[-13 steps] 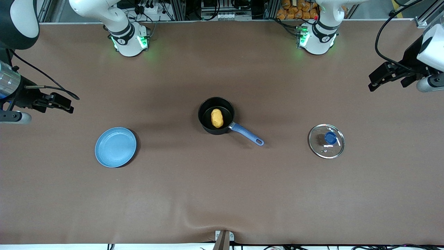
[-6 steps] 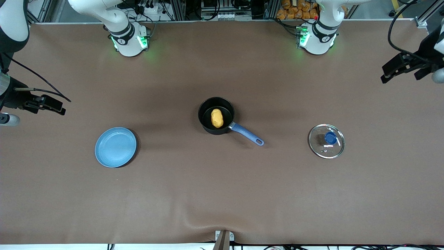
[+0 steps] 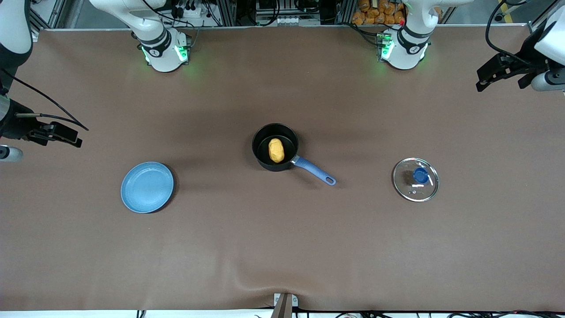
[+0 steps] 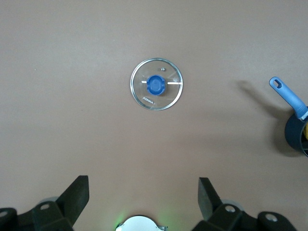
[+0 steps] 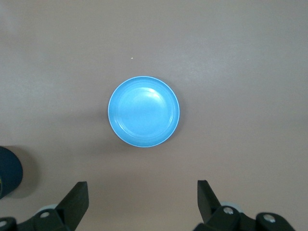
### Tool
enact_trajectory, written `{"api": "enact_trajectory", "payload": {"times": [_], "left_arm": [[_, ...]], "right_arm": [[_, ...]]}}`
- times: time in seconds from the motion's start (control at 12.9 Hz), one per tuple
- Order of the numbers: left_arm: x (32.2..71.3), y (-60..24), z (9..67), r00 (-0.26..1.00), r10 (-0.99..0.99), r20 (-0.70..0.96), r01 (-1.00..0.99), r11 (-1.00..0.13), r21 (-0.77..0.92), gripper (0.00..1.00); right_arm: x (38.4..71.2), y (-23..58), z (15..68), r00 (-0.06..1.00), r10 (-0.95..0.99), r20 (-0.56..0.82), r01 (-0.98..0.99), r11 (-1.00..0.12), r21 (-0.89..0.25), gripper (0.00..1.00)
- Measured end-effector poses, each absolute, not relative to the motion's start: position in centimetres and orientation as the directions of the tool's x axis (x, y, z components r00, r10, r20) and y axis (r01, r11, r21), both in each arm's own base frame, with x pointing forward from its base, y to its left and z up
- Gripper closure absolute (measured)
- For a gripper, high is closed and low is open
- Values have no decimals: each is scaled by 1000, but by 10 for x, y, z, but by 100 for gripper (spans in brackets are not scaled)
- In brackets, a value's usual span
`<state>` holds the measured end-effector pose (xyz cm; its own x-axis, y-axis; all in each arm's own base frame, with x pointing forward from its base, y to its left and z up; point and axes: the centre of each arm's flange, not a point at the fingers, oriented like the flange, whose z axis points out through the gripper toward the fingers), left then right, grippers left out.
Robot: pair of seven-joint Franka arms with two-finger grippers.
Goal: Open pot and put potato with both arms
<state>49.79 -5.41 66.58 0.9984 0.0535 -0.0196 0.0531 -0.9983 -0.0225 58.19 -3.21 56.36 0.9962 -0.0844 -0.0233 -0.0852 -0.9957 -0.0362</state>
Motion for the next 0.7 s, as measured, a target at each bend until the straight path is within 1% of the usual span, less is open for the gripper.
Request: {"api": "enact_trajectory", "payload": {"times": [0.7], "left_arm": [[500,-51,665,998,59,-10,59,-998,-21,0]], "right_arm": [[581,-20,586,998,-66,19,-65,-997,-33,0]]}}
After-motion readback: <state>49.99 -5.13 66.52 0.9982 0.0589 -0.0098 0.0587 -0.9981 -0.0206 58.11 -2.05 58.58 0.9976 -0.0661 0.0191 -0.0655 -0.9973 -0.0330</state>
